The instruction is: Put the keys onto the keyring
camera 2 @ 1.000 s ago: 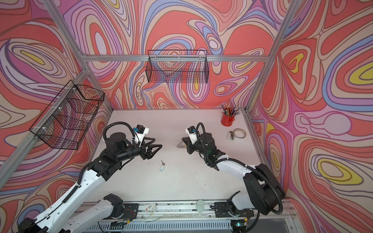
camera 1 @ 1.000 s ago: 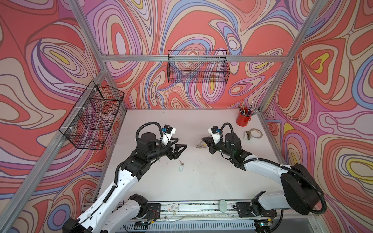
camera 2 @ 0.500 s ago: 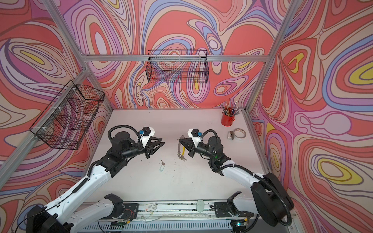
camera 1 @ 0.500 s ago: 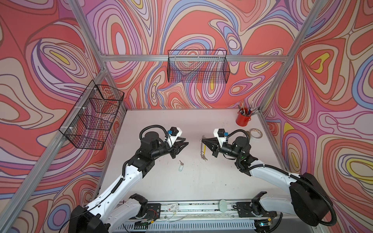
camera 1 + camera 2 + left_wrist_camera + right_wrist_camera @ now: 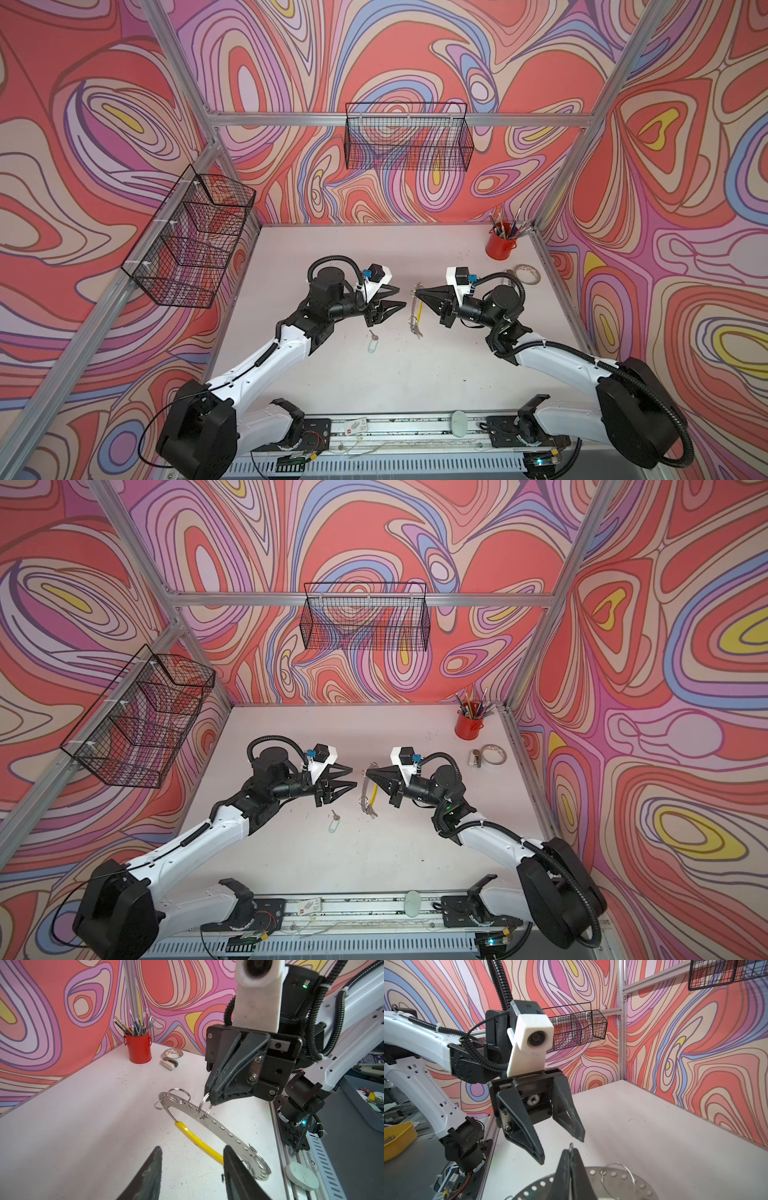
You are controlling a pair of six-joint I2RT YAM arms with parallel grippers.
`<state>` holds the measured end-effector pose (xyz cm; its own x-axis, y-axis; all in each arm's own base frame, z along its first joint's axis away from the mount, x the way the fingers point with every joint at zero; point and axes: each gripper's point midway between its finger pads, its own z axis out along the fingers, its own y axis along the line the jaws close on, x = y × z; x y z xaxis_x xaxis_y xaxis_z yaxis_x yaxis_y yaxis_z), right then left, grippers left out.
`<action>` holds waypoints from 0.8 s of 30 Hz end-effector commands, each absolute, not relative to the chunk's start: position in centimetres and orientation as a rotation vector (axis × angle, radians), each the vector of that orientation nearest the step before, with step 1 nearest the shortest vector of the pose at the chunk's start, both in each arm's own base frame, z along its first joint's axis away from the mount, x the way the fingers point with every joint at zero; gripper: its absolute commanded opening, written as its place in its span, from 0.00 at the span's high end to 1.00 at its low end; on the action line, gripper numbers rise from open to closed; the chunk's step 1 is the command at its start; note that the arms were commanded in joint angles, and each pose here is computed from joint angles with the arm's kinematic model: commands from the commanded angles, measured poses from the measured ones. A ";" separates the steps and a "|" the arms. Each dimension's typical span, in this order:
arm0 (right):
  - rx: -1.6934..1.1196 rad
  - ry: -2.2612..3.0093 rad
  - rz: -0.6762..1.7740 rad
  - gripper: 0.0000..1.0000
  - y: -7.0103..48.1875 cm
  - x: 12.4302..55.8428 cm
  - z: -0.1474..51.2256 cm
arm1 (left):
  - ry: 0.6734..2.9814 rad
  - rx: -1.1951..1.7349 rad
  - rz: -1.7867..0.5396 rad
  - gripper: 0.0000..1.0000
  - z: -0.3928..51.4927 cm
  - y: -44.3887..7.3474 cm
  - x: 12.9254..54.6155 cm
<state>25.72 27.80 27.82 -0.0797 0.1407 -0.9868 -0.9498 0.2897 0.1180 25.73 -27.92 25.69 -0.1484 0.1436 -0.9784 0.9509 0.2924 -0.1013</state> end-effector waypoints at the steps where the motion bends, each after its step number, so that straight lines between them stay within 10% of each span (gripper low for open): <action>1: -0.859 1.254 1.128 1.00 27.5 24.8 28.9 | 1.441 1.072 -0.998 0.48 27.9 -28.7 25.6; 24: -0.876 1.273 1.157 1.00 27.7 24.5 28.1 | 1.360 1.107 -1.151 0.80 29.0 -30.7 24.4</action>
